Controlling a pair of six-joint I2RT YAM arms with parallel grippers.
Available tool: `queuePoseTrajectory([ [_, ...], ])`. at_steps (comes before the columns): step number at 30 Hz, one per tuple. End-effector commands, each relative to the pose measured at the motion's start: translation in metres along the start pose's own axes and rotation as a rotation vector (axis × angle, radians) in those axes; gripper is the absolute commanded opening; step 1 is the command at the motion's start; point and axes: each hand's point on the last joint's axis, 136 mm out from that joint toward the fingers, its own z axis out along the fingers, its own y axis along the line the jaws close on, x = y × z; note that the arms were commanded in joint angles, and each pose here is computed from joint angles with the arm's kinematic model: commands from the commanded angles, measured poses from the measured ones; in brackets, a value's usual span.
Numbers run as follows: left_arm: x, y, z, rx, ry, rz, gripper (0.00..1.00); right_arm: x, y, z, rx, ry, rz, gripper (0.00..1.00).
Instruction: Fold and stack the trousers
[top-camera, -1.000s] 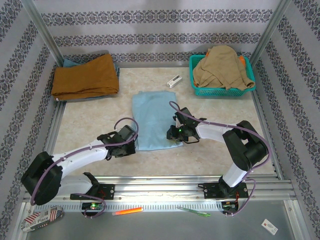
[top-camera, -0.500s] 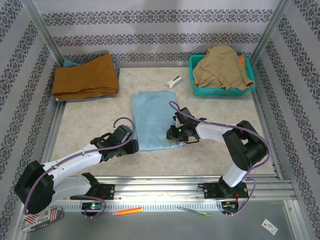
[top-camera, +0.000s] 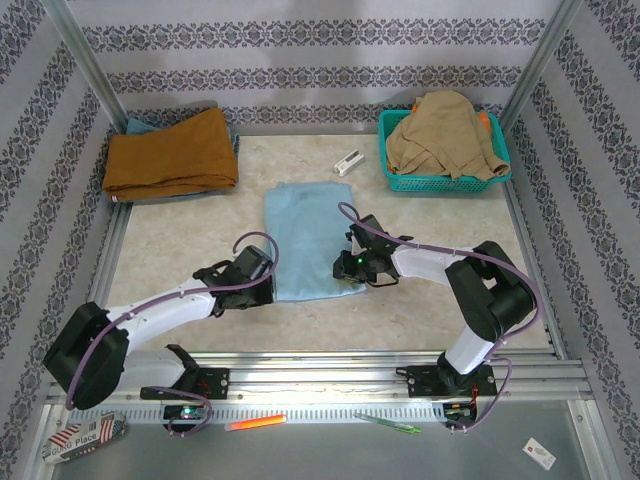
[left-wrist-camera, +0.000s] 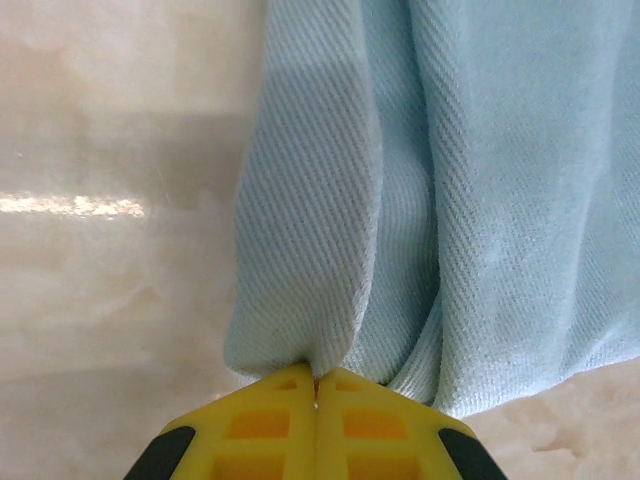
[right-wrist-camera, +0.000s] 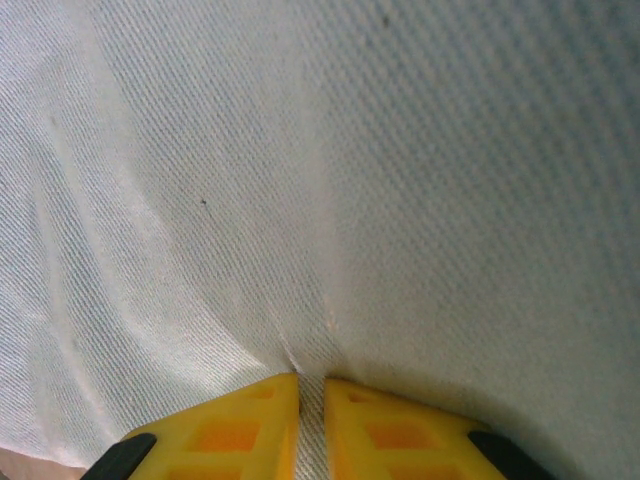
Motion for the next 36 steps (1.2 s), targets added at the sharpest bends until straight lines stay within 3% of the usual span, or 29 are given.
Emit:
queuePoseTrajectory([
  [1, -0.005, 0.023, -0.014, -0.103, -0.018, 0.038, 0.0, 0.027, -0.077, 0.013, 0.261, 0.072, 0.075, 0.2],
  [9, 0.005, 0.053, -0.029, -0.203, 0.026, 0.074, 0.0, 0.023, -0.079, 0.014, 0.269, 0.073, 0.076, 0.19],
  [14, -0.003, 0.056, -0.039, -0.242, 0.027, 0.107, 0.0, 0.021, -0.077, 0.012, 0.266, 0.068, 0.075, 0.19],
  [18, 0.002, 0.047, -0.037, -0.222, 0.094, 0.095, 0.0, 0.021, -0.072, 0.012, 0.247, 0.067, 0.073, 0.2],
  [22, 0.0, 0.021, -0.053, -0.148, 0.036, 0.1, 0.2, 0.022, -0.066, 0.011, 0.239, 0.067, 0.065, 0.2],
  [26, -0.01, -0.017, -0.053, -0.017, -0.003, 0.104, 0.24, 0.022, -0.062, 0.013, 0.23, 0.068, 0.061, 0.2],
  [32, -0.012, -0.057, -0.015, 0.086, 0.034, 0.158, 0.13, 0.022, -0.059, 0.016, 0.23, 0.075, 0.057, 0.21],
  [36, -0.01, -0.052, 0.003, 0.015, 0.071, 0.195, 0.07, 0.024, -0.061, 0.016, 0.233, 0.078, 0.057, 0.21],
])
